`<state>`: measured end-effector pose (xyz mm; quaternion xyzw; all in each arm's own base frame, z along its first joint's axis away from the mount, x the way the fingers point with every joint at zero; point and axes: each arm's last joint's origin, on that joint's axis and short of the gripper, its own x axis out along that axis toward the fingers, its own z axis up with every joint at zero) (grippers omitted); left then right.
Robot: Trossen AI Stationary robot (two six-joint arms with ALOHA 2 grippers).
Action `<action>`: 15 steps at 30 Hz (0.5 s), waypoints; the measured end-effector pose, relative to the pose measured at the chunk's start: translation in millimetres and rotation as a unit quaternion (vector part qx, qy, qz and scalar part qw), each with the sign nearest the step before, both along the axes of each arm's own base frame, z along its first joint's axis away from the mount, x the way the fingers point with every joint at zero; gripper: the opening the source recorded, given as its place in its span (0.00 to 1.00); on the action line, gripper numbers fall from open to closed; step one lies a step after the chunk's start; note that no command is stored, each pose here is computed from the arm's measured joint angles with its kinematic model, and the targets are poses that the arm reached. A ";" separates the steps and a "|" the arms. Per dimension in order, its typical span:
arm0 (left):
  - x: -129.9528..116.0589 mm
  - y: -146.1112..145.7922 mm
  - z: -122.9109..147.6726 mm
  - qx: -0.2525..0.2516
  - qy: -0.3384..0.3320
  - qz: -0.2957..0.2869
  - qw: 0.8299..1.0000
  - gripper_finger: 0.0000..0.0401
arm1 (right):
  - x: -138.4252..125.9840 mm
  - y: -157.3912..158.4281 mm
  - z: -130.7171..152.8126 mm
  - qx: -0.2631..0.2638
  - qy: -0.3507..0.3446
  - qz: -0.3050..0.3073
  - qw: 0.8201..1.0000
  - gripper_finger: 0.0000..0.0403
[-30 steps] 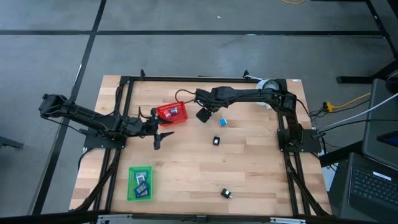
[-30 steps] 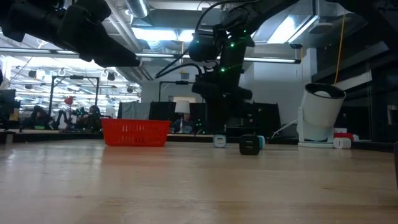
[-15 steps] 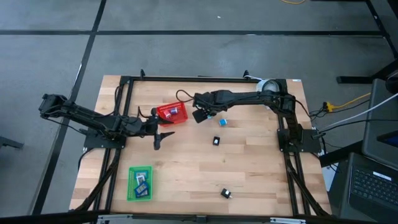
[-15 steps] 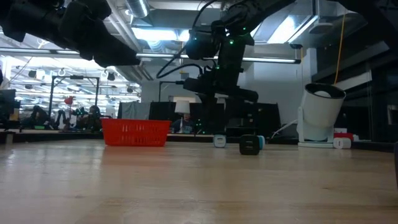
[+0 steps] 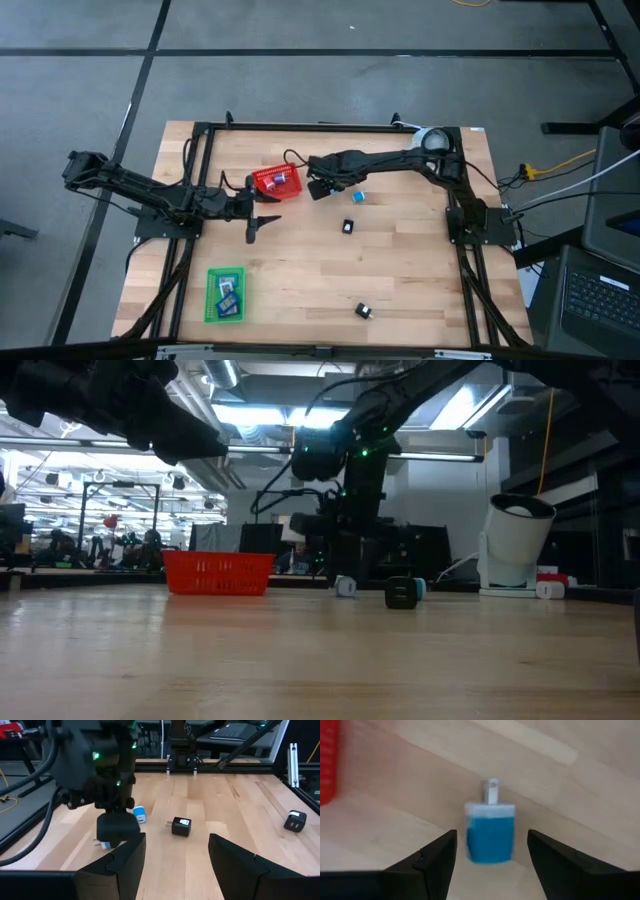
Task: Pick & Place Office items
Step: Put the top light blue charger adapter into the red bin
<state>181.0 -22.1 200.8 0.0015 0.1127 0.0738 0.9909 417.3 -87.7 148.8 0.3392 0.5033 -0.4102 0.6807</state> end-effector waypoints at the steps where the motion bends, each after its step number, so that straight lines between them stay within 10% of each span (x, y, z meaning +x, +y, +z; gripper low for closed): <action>1: 0.0 0.0 -0.1 0.000 0.000 0.000 1.000 0.53 | 0.5 -1.0 -2.5 0.000 0.001 -0.002 1.000 0.61; 15: 0.0 0.1 -0.1 0.003 0.001 0.000 1.000 0.53 | 2.6 -12.3 -8.0 -0.026 0.001 0.020 0.999 0.54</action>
